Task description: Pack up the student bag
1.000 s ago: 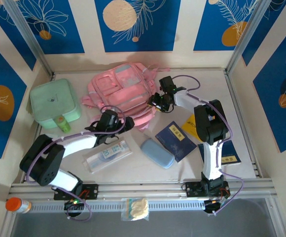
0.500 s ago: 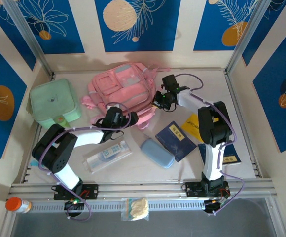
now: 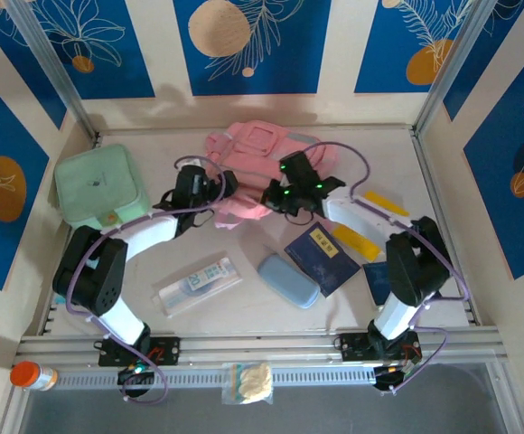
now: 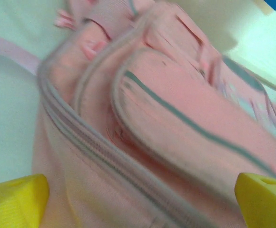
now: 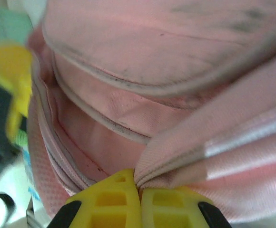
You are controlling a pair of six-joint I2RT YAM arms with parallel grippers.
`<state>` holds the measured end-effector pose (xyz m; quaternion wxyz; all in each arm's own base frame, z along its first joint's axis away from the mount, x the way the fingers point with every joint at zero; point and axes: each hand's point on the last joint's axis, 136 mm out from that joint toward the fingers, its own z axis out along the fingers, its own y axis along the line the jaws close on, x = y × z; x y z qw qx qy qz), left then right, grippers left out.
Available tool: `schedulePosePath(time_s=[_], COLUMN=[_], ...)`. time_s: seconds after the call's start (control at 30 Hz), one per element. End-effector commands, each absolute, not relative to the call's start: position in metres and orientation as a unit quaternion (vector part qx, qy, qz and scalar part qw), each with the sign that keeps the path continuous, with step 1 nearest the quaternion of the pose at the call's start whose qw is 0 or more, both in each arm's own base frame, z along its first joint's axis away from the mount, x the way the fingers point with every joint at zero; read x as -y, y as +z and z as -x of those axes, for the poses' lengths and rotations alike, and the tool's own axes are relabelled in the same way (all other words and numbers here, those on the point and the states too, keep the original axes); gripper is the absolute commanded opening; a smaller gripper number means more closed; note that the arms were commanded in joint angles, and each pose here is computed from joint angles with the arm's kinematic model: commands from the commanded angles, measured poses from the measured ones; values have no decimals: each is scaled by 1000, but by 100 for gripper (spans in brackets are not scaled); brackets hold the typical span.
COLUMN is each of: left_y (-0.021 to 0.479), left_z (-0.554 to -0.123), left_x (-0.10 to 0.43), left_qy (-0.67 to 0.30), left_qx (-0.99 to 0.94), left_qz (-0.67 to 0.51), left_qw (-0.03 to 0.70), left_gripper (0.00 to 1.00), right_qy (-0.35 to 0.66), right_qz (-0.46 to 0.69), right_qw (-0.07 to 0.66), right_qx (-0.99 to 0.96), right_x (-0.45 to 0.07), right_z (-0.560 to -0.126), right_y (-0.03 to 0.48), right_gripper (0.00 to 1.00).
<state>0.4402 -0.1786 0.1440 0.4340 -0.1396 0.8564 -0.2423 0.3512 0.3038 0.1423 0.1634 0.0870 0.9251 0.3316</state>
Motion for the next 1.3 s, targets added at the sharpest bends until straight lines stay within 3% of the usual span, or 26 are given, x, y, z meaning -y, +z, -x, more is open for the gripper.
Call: schedulePosePath(time_s=[0.0,0.03,0.1,0.2,0.43,0.63,0.87,1.03,1.17,1.27], left_y=[155,157,163,170,176,163,138,121,102,87], left_z=[-450,-451,-449,-441,-400,-346,-302,-305,-319,-333], left_x=[155,147,125,109,140,212,278,306,303,287], left_qy=[-226,-217,-186,-170,-247,-296,-326,-339,-296,-258], left_qx=[-862,-863,-867,-871,-882,-894,-899,-897,-908,-921], left_qz=[141,146,162,164,140,79,50,41,28,45], left_qw=[432,433,434,430,375,327,289,282,294,288], left_gripper=[100,99,99,99,99,99,99,100,100,100], right_qy=[398,388,368,385,341,338,317,331,325,329], right_qz=[-55,-48,-49,-50,-72,-138,-191,-193,-197,-194], right_qw=[152,164,184,203,192,160,137,133,129,133], right_qx=[-903,-905,-910,-899,-918,-917,-919,-914,-916,-915], right_x=[-367,-375,-382,-376,-297,-221,-172,-172,-171,-172], right_z=[-354,-354,-352,-348,-340,-368,-403,-434,-456,-465], right_y=[154,154,157,172,169,142,105,88,75,73], right_gripper=[0,7,30,50,65,76,80,80,70,46])
